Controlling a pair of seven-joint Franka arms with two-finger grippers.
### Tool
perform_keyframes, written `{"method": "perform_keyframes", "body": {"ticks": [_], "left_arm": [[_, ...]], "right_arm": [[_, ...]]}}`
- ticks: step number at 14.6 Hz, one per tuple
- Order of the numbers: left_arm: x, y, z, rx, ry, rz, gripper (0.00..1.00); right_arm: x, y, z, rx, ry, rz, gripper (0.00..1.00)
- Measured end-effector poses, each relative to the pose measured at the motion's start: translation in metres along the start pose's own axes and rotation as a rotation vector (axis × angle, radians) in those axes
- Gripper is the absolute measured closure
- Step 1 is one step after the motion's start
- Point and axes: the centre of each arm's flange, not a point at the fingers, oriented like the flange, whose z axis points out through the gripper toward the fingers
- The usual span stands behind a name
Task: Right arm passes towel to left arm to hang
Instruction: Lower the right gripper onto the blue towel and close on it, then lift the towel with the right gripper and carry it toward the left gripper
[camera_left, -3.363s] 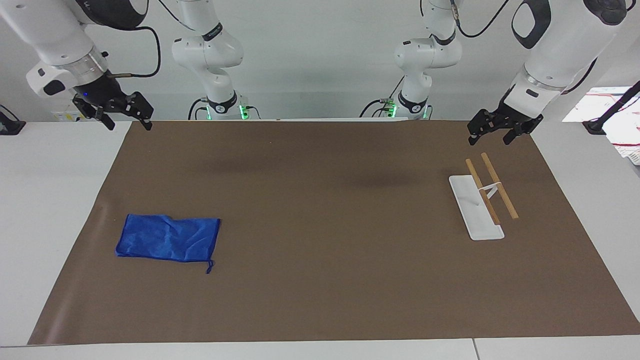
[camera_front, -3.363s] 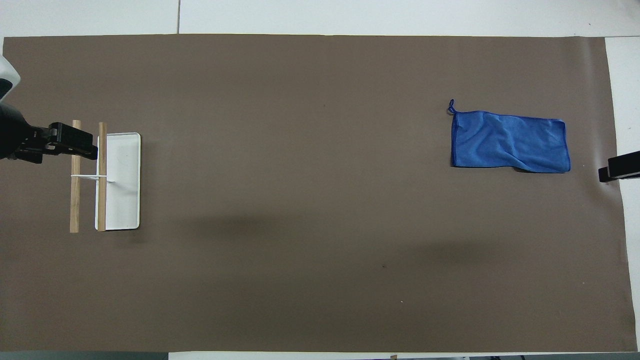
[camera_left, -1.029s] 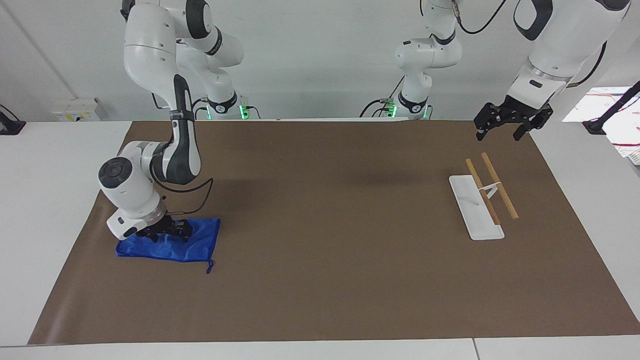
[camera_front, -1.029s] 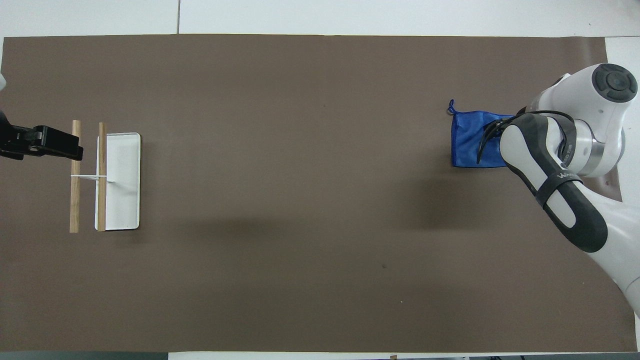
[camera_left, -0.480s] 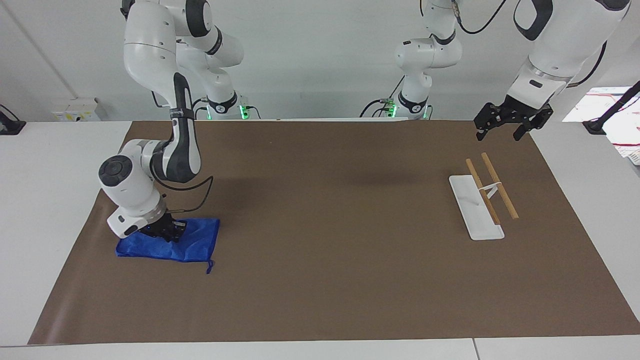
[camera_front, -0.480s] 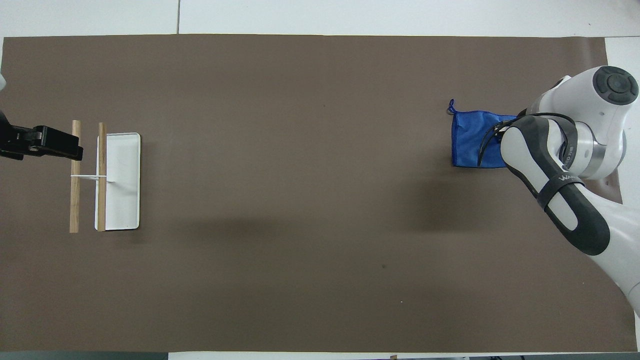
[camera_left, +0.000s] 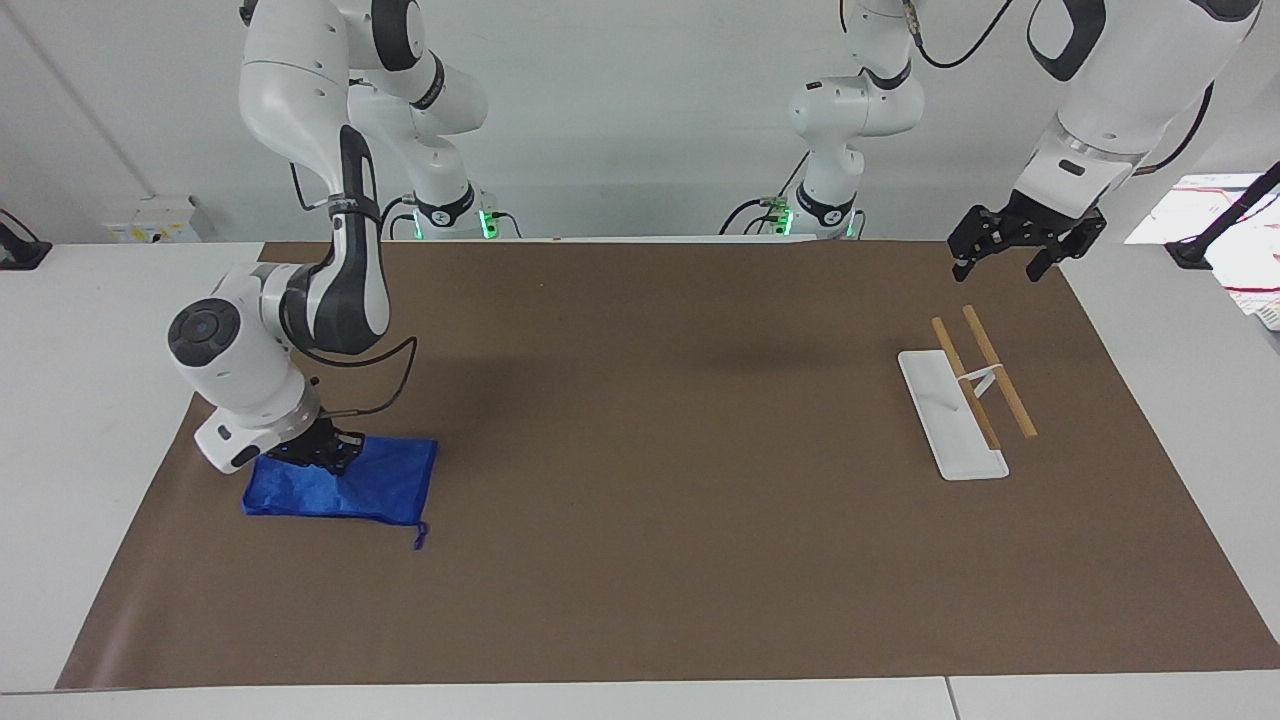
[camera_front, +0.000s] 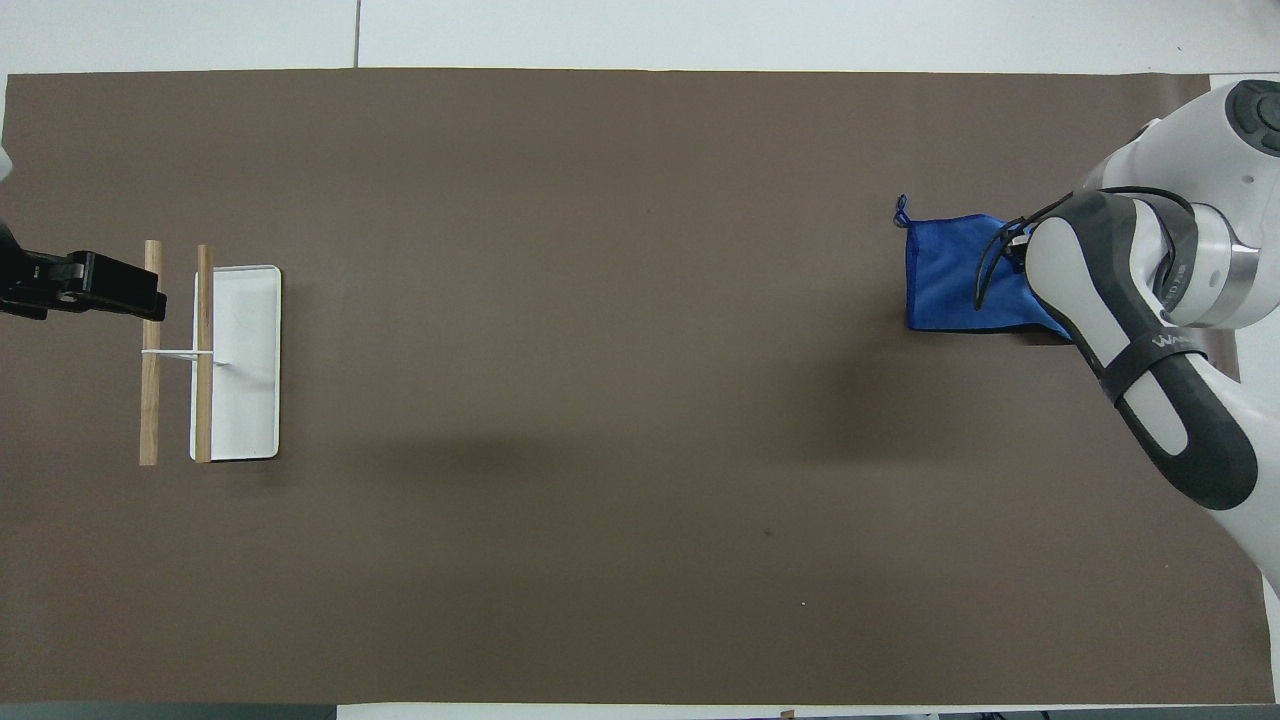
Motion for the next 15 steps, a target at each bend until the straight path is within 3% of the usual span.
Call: {"method": "perform_keyframes", "body": {"ticks": [3,9,11,15], "left_arm": [[0.0,0.0,0.0,0.0,0.0,0.0,0.0],[0.0,0.0,0.0,0.0,0.0,0.0,0.0],[0.0,0.0,0.0,0.0,0.0,0.0,0.0],[0.0,0.0,0.0,0.0,0.0,0.0,0.0]], "right_arm": [[0.005,-0.006,-0.045,0.01,-0.051,-0.013,0.98],[-0.011,-0.059,-0.157,0.028,-0.073,-0.043,0.98],[-0.019,-0.097,-0.182,0.09,-0.083,0.034,0.98],[-0.036,-0.187,-0.207,0.25,-0.14,0.322,0.98]]}}
